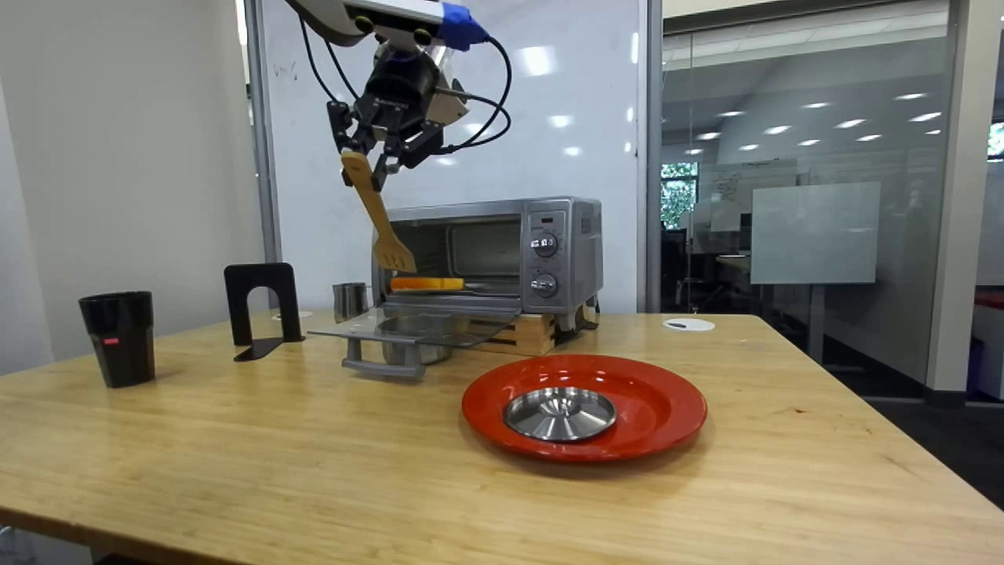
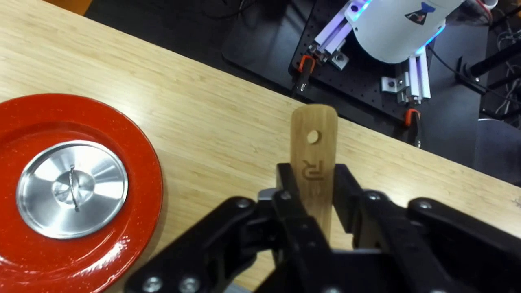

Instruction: Use the wooden spatula to place the slice of bread in the mini oven then close the oven door

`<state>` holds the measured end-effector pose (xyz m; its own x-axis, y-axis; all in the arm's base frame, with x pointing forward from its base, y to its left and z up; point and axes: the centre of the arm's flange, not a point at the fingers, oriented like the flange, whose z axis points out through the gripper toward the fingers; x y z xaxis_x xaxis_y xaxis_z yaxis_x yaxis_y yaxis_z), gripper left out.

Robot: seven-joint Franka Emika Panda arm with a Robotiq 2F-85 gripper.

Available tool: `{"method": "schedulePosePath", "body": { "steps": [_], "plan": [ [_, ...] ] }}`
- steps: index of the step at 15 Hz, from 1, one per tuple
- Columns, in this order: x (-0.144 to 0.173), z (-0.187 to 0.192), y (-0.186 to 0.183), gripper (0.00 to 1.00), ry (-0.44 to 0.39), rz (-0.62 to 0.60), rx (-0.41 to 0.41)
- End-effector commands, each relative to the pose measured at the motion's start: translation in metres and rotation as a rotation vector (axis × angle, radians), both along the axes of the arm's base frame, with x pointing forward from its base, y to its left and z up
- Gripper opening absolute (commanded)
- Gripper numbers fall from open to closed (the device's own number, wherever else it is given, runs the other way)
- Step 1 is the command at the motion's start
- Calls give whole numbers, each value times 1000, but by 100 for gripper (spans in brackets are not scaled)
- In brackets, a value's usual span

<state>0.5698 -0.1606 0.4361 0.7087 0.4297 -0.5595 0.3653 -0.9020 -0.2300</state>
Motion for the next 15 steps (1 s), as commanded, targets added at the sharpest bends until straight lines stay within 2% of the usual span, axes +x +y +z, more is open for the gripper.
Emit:
{"method": "schedulePosePath", "body": {
  "steps": [1, 4, 7, 12, 15],
  "plan": [
    [-61, -13, 1, 7, -10, 50, 2],
    [-87, -19, 4, 7, -18, 74, -3],
    [-112, -25, 5, 7, -78, 121, -16],
    [-143, -51, 14, 7, -238, 231, -47],
    [-155, -76, 27, 7, -307, 285, -31]
  ]
}}
